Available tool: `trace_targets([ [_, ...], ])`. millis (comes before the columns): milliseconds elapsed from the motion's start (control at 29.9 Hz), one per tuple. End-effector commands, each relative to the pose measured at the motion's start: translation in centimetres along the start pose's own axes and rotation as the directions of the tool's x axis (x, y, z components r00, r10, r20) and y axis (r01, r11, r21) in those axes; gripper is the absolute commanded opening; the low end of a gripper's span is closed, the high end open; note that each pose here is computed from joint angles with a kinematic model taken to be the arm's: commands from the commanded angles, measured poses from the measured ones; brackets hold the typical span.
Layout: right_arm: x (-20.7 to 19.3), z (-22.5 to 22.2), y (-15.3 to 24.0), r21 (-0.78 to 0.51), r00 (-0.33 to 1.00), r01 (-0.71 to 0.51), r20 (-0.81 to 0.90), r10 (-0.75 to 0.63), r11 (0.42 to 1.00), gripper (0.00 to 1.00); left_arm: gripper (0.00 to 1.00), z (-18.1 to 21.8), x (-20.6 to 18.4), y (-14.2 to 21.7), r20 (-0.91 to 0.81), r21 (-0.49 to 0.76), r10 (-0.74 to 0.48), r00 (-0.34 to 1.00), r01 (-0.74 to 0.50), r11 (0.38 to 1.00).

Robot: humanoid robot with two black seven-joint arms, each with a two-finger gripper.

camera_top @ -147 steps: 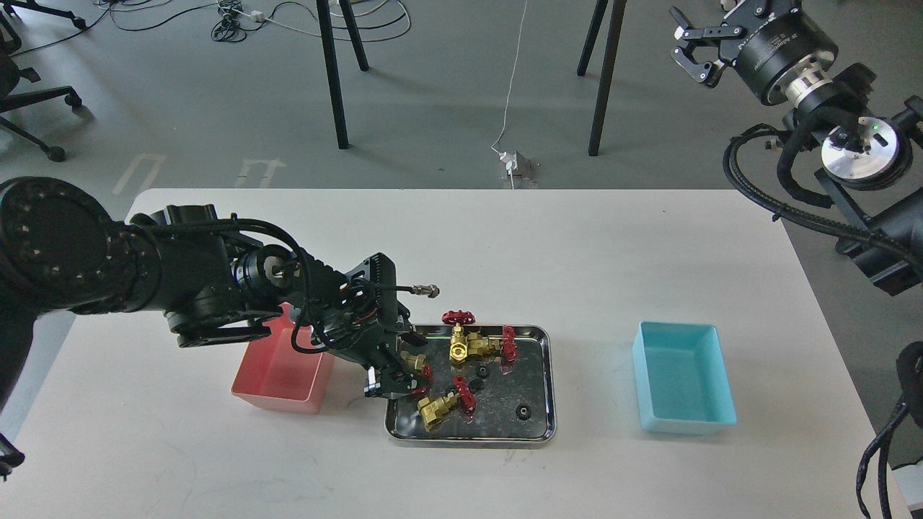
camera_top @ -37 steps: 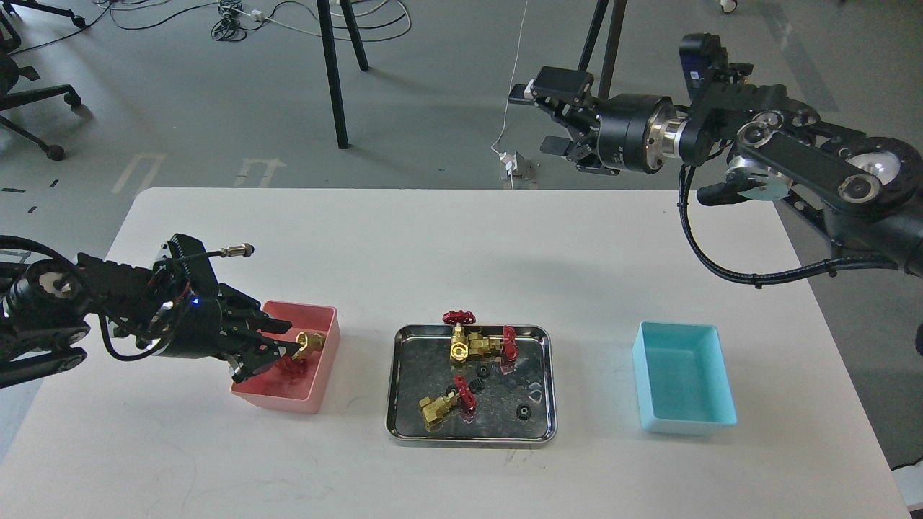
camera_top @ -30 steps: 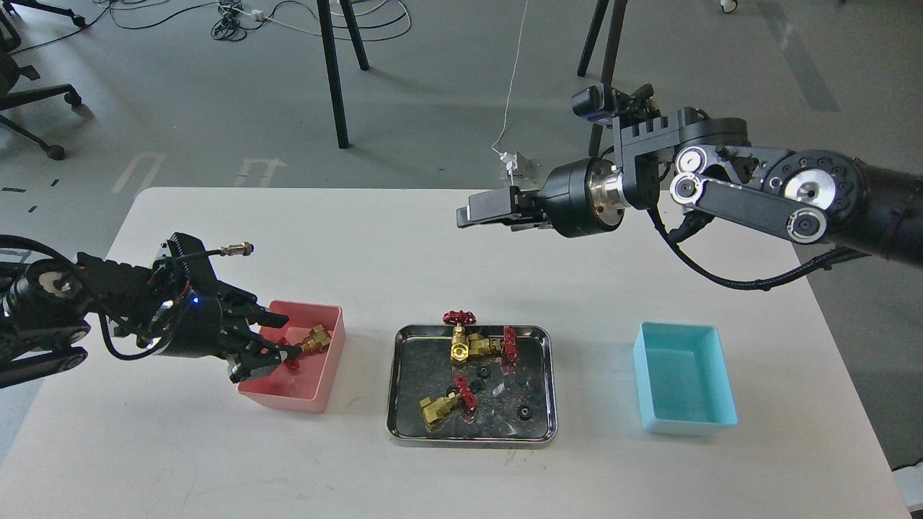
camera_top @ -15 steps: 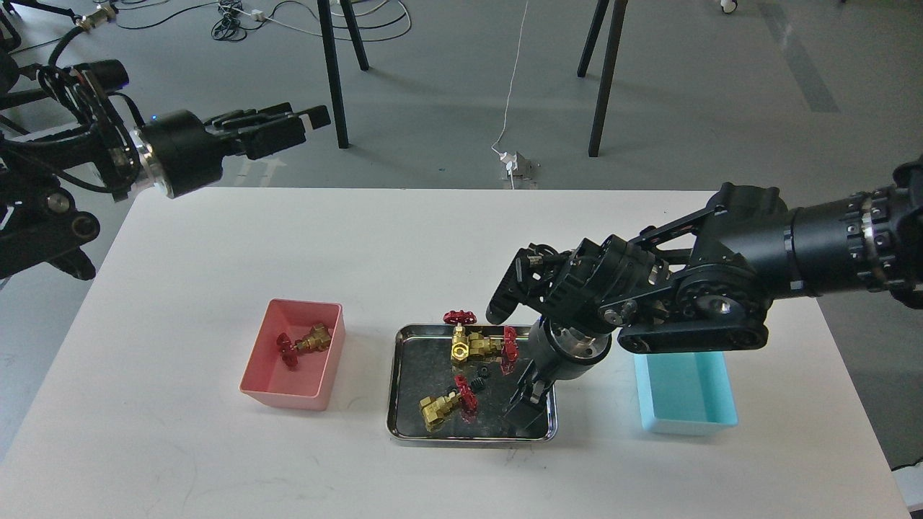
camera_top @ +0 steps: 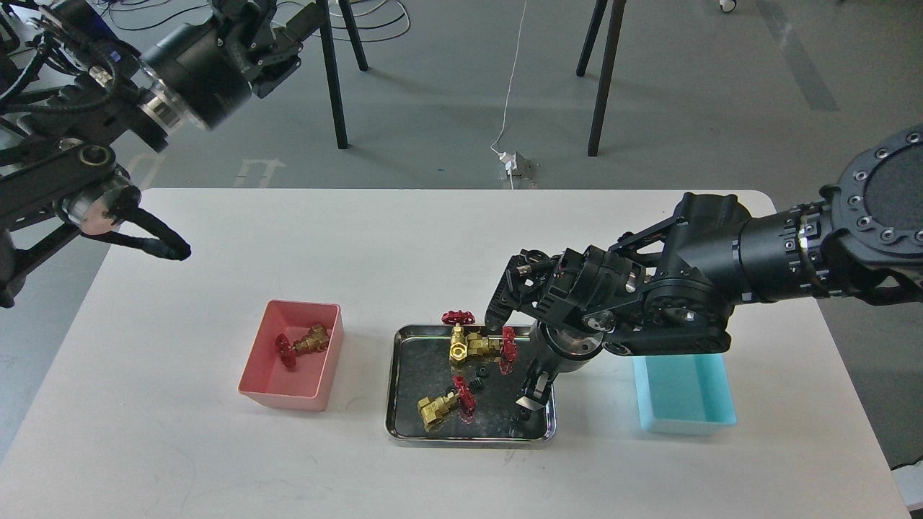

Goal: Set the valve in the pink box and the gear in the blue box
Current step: 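Grasp a small dark gear in the tray with the right gripper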

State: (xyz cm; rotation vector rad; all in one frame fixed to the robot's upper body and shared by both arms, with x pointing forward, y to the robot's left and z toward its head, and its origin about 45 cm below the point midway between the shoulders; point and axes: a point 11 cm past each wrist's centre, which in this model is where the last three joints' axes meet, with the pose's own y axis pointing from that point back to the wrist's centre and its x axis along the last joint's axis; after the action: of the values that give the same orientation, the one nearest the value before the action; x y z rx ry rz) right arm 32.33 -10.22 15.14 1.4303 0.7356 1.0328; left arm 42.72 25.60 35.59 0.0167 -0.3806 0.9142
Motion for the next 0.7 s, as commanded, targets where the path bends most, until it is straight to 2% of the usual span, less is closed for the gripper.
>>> trace_targets([
  [0, -0.2, -0.5, -0.3, 0.028, 1.000, 0.000, 0.020, -0.001, 1.000, 0.57, 0.89, -1.1, -0.4, 0.6, -0.017, 0.022, 0.000, 1.000, 0.000, 1.000],
  [669, -1.7, -2.1, -2.9, 0.102, 0.992, -0.042, 0.119, 0.030, 0.994, 0.56, 0.90, -3.5, -2.3, 1.2, -0.072, 0.058, -0.014, 0.997, 0.018, 0.998],
])
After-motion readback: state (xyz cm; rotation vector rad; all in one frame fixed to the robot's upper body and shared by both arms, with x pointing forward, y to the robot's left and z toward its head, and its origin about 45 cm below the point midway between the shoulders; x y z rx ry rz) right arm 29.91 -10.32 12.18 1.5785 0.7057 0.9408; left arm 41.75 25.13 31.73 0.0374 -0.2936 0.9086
